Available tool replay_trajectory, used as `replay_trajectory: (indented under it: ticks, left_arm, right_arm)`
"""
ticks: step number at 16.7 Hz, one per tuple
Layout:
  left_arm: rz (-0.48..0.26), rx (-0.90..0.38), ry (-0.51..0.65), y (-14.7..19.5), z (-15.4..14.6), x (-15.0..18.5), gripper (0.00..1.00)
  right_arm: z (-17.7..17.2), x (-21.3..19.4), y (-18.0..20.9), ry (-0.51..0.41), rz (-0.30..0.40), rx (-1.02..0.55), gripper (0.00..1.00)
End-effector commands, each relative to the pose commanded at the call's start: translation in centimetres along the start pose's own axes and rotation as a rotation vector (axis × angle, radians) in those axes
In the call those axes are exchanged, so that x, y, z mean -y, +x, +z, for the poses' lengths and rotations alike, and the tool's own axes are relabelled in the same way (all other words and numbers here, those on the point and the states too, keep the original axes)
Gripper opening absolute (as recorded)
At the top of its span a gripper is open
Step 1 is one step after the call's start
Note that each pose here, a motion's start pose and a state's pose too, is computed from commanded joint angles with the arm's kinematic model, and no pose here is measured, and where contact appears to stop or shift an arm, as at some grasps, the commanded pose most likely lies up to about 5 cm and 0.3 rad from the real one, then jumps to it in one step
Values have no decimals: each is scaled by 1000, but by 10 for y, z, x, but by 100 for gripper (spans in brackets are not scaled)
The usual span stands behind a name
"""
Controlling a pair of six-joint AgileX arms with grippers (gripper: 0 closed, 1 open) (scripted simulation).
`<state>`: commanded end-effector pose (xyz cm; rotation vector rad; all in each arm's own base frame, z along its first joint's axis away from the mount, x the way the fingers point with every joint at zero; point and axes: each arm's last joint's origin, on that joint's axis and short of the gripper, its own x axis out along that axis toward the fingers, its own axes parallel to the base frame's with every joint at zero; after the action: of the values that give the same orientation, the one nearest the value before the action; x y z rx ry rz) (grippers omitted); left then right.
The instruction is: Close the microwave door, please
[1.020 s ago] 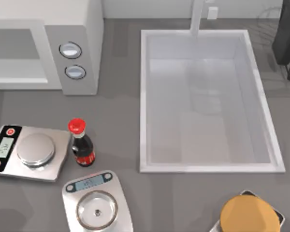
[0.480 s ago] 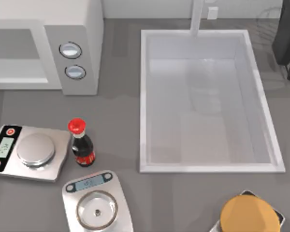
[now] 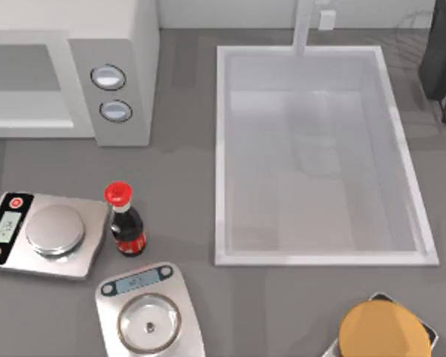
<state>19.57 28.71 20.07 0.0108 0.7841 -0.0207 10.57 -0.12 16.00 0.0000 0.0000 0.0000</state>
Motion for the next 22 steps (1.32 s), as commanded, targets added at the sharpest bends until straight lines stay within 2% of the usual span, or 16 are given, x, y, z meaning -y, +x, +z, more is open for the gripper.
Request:
replay_trajectory:
  ticks: [6, 12, 19, 22]
  left_arm:
    - [1, -1, -3, 37, -42, 3, 0]
    - [0, 1, 3, 38, -38, 9, 0]
    - [-5, -6, -2, 38, -40, 90, 0]
    - [-2, 0, 1, 38, -40, 104, 0]
  right_arm:
    - [0, 0, 0, 0, 0, 0, 100]
    - [0, 0, 0, 0, 0, 0, 100]
    - [0, 0, 0, 0, 0, 0, 100]
    - [0, 0, 0, 0, 0, 0, 100]
